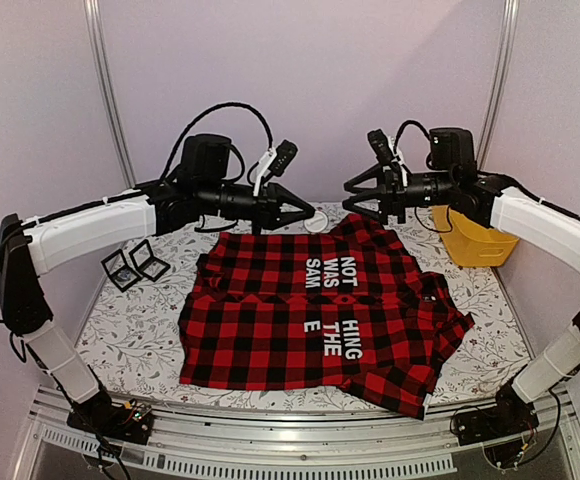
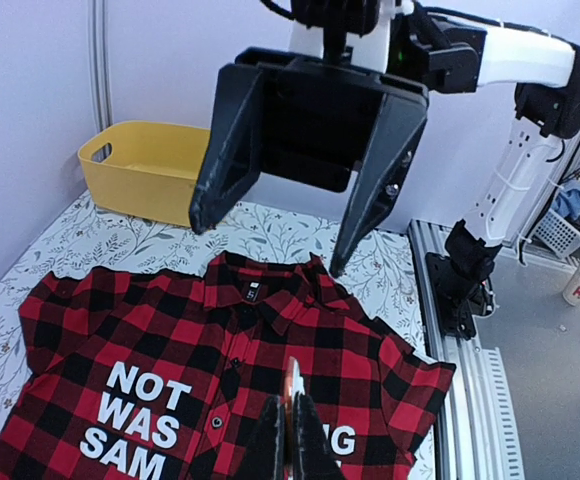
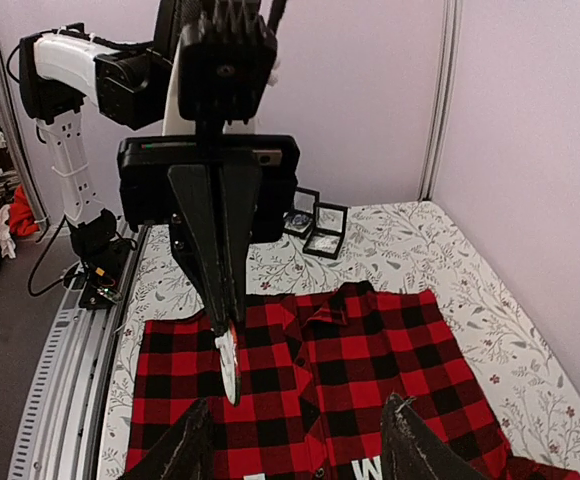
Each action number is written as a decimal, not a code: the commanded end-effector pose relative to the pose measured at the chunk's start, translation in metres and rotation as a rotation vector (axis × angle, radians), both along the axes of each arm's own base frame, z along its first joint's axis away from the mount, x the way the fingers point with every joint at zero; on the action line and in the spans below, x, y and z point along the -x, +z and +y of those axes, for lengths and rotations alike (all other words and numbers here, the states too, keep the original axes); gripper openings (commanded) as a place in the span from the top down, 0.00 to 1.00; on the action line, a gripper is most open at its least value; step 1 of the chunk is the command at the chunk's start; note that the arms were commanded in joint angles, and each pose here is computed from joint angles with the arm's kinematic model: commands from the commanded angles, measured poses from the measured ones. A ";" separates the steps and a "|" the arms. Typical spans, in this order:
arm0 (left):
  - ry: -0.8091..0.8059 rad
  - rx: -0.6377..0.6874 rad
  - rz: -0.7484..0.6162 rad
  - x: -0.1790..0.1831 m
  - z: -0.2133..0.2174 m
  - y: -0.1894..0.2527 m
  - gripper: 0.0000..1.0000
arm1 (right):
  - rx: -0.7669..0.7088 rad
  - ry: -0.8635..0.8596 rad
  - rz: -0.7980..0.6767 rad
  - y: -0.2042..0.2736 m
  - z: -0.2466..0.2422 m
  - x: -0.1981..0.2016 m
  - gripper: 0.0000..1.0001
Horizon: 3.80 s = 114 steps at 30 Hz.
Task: Pin the brooch onto the clothing
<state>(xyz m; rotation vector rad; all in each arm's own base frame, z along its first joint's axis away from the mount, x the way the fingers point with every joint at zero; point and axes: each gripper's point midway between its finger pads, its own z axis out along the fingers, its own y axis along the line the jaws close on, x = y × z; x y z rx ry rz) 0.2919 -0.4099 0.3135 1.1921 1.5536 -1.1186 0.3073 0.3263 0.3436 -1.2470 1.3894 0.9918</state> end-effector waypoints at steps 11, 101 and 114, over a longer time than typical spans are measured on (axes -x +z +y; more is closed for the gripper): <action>-0.014 0.000 -0.058 0.009 -0.002 0.011 1.00 | 0.056 0.031 0.207 -0.043 0.040 0.019 0.65; 0.050 0.114 -0.264 0.021 -0.004 0.032 1.00 | 0.007 -0.064 -0.100 0.018 0.003 0.059 0.29; -0.005 -0.144 -0.281 0.028 -0.004 -0.006 1.00 | 0.152 0.000 -0.048 0.001 0.017 0.041 0.66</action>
